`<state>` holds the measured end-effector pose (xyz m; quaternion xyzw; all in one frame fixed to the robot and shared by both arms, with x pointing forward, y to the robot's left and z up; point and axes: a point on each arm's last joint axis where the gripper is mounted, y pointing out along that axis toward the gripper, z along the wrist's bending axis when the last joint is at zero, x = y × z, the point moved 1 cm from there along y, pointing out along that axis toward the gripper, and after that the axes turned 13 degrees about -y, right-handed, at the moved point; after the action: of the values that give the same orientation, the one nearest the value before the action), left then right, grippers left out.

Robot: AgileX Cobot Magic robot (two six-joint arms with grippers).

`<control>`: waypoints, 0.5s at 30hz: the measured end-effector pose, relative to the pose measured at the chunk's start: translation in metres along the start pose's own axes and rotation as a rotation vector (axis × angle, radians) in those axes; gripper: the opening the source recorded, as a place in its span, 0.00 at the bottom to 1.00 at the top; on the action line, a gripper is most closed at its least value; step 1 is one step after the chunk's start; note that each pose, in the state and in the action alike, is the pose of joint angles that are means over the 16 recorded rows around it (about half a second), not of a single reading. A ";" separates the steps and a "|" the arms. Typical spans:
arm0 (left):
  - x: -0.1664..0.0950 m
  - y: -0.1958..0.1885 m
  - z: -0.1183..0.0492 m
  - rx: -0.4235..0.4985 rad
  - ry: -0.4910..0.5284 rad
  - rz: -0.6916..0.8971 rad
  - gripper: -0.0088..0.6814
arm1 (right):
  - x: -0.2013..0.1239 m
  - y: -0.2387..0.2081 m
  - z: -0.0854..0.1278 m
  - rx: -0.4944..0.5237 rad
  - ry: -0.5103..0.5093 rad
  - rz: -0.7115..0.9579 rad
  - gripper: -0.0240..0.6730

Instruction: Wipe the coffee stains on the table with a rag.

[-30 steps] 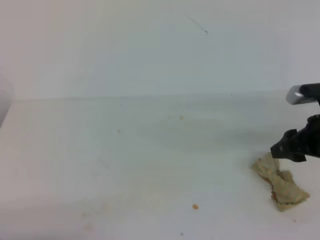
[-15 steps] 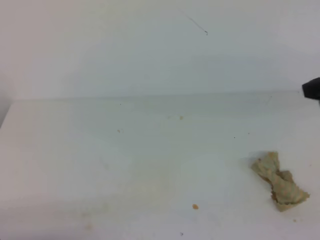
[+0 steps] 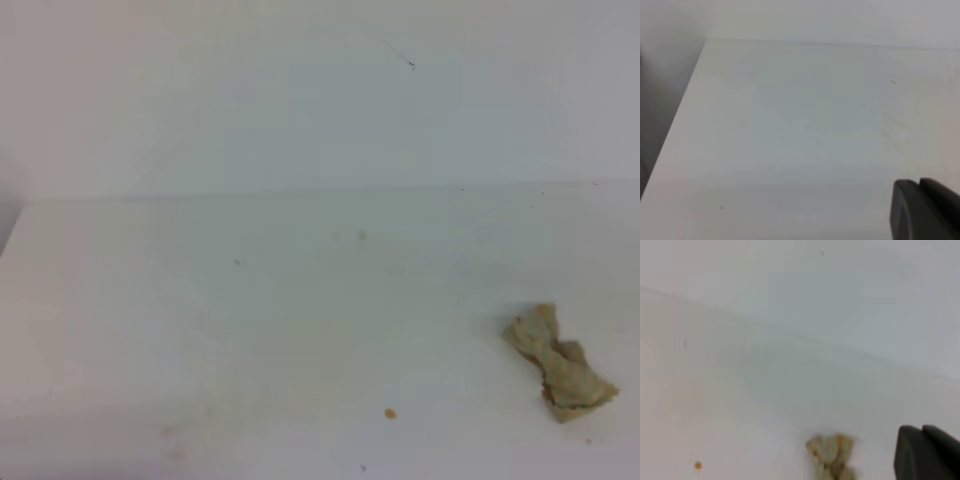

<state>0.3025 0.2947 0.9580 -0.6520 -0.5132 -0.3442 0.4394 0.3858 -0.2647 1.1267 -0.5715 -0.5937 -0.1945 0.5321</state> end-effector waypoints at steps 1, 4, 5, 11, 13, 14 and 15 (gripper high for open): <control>0.000 0.000 0.000 0.000 0.000 0.000 0.01 | -0.007 -0.003 0.004 -0.011 0.009 -0.005 0.04; 0.000 0.000 0.000 0.000 0.000 -0.001 0.01 | -0.028 -0.010 0.014 -0.031 0.030 -0.016 0.04; 0.000 0.000 0.000 0.000 0.000 -0.001 0.01 | -0.035 -0.011 0.017 -0.035 0.035 -0.017 0.04; 0.000 0.000 0.000 0.000 0.000 -0.001 0.01 | -0.058 -0.014 0.029 -0.045 0.054 -0.018 0.04; 0.000 0.000 0.000 0.000 0.000 -0.001 0.01 | -0.061 -0.015 0.030 -0.046 0.052 -0.020 0.04; 0.000 0.000 0.000 0.000 0.000 -0.001 0.01 | -0.062 -0.015 0.031 -0.045 0.050 -0.019 0.04; 0.000 0.000 0.000 0.000 0.000 -0.001 0.01 | -0.063 -0.016 0.031 -0.044 0.049 -0.019 0.04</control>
<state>0.3025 0.2947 0.9581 -0.6518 -0.5134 -0.3445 0.4391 0.3456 -0.2725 1.0680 -0.5727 -0.5812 -0.2265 0.5320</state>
